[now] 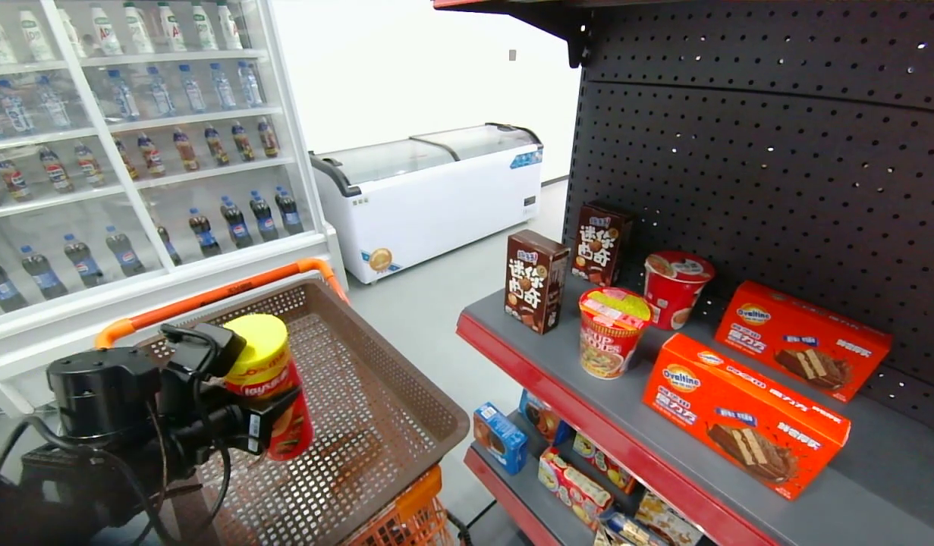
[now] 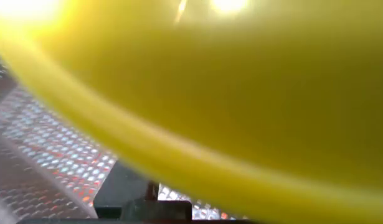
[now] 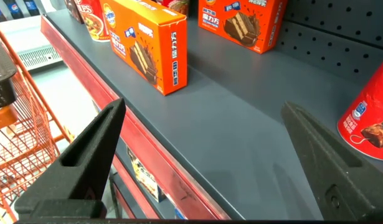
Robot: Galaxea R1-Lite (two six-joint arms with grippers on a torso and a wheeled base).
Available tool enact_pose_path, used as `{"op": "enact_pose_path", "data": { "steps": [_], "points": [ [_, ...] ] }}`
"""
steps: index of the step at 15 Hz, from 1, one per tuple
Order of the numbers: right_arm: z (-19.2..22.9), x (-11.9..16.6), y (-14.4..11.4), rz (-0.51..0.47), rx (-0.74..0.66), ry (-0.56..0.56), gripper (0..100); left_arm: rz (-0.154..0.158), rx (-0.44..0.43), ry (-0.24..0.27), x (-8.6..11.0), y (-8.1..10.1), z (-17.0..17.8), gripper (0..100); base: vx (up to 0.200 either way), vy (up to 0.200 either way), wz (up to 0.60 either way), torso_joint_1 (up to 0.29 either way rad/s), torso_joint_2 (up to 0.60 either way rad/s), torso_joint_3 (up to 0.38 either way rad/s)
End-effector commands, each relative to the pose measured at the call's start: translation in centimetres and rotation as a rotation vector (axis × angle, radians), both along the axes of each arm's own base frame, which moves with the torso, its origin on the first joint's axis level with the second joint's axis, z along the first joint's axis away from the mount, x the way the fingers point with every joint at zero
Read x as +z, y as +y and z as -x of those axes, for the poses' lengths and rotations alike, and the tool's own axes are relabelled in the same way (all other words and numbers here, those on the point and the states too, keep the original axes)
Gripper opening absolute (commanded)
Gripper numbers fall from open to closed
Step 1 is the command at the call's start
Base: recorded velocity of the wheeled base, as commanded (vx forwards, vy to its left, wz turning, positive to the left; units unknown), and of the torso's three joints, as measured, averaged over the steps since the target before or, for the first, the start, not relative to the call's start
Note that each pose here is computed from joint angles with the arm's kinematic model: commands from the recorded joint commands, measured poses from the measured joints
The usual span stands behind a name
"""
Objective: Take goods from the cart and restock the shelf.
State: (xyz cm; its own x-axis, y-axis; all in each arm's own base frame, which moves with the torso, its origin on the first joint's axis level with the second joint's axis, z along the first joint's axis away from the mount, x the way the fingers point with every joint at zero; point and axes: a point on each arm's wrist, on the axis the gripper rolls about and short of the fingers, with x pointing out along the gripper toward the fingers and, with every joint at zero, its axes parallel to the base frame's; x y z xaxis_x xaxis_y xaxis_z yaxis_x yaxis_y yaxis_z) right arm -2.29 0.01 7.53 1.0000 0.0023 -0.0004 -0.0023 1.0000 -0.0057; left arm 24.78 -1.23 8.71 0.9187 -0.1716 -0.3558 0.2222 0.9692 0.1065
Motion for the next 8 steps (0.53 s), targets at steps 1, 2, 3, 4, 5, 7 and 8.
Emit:
{"op": "enact_pose_path", "data": {
  "steps": [1,2,3,4,5,7,8],
  "points": [
    [0.0,0.0,0.0,0.0,0.001,0.001,100,0.013,0.02,-0.138,5.3,0.2,3.9,0,0.0,0.0,0.0,0.0,0.0,0.0],
    [0.0,0.0,0.0,0.0,0.001,0.001,100,0.014,0.022,-0.127,6.3,0.3,5.7,0,0.0,0.0,0.0,0.0,0.0,0.0],
    [0.0,0.0,0.0,0.0,0.001,0.001,100,0.015,0.024,-0.118,7.1,0.3,7.8,0,0.0,0.0,0.0,0.0,0.0,0.0],
    [0.0,0.0,0.0,0.0,0.002,0.001,100,0.021,0.047,-0.104,7.6,0.5,9.5,0,0.0,0.0,0.0,0.0,0.0,0.0],
    [0.0,0.0,0.0,0.0,0.001,0.001,100,0.04,0.073,-0.099,8.0,0.5,10.5,0,0.0,0.0,0.0,0.0,0.0,0.0],
    [0.0,0.0,0.0,0.0,0.001,0.001,100,0.131,0.104,-0.087,9.1,0.7,13.4,0,0.0,0.0,0.0,0.0,0.0,0.0],
    [0.0,0.0,0.0,0.0,0.001,0.001,100,0.134,0.102,-0.086,9.3,0.7,14.8,0,0.0,0.0,0.0,0.0,0.0,0.0]
  ]
}}
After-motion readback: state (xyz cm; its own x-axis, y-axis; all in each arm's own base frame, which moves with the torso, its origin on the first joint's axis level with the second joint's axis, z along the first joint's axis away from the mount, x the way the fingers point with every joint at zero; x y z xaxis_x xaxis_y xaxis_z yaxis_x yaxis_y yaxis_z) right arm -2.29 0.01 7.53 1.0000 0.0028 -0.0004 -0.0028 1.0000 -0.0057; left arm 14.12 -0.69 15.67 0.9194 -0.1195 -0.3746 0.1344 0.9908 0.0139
